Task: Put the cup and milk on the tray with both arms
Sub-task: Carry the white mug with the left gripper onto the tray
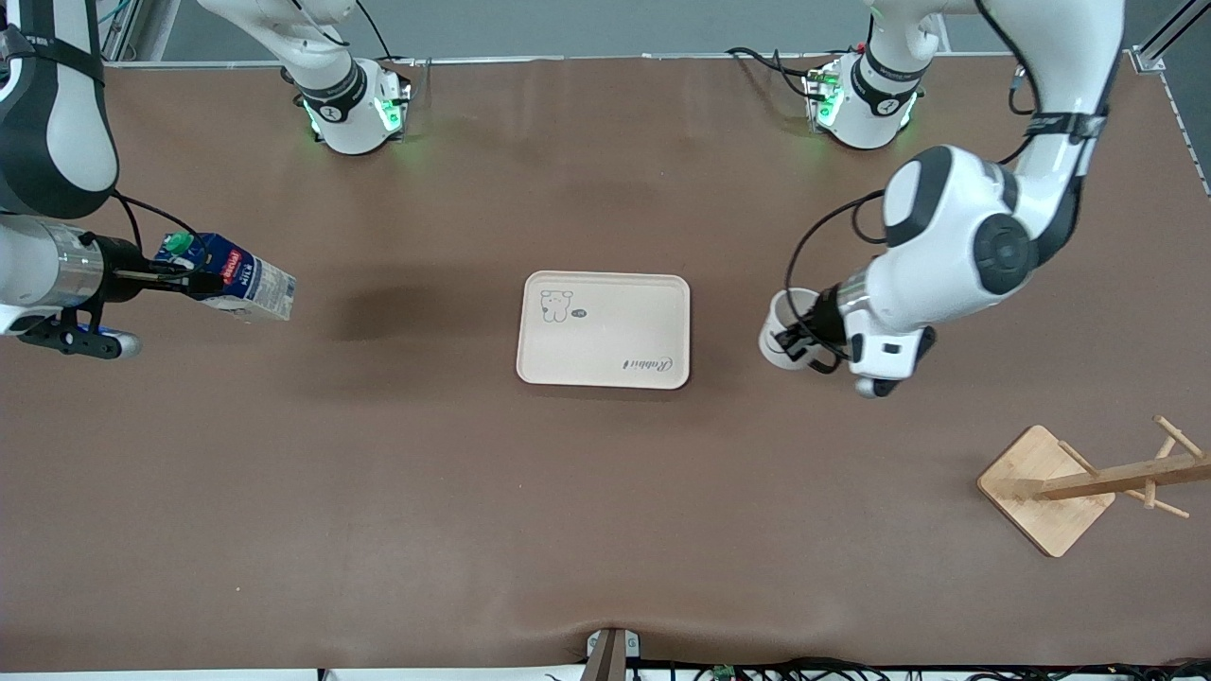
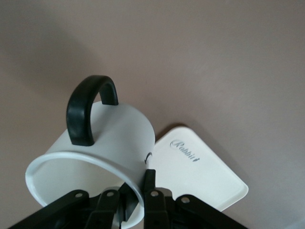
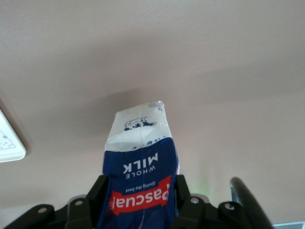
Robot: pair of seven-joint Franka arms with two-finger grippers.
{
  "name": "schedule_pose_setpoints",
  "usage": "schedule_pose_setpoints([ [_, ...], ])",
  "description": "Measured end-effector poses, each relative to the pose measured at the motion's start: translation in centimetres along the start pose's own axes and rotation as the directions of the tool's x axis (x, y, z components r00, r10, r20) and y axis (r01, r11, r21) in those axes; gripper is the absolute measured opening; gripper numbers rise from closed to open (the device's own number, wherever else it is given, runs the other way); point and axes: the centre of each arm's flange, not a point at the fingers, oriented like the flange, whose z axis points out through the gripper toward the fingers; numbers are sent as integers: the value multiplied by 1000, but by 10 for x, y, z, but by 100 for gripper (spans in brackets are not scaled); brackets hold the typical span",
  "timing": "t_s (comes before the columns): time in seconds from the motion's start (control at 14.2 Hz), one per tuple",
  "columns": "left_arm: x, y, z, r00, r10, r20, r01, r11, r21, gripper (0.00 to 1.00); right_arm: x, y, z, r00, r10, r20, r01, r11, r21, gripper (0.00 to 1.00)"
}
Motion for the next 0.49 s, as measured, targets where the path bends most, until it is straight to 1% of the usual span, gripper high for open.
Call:
schedule_pose_setpoints([
  [0.21,-27,14,37,995,-94,28,92,995,49,8,5,-1,-2,1000,-1,-6,1,1000,5,61],
  [0.49,-57,41,81,977,-206,51,201,975,93,8,23,-4,-10,1000,-5,-28,5,1000,12,61],
])
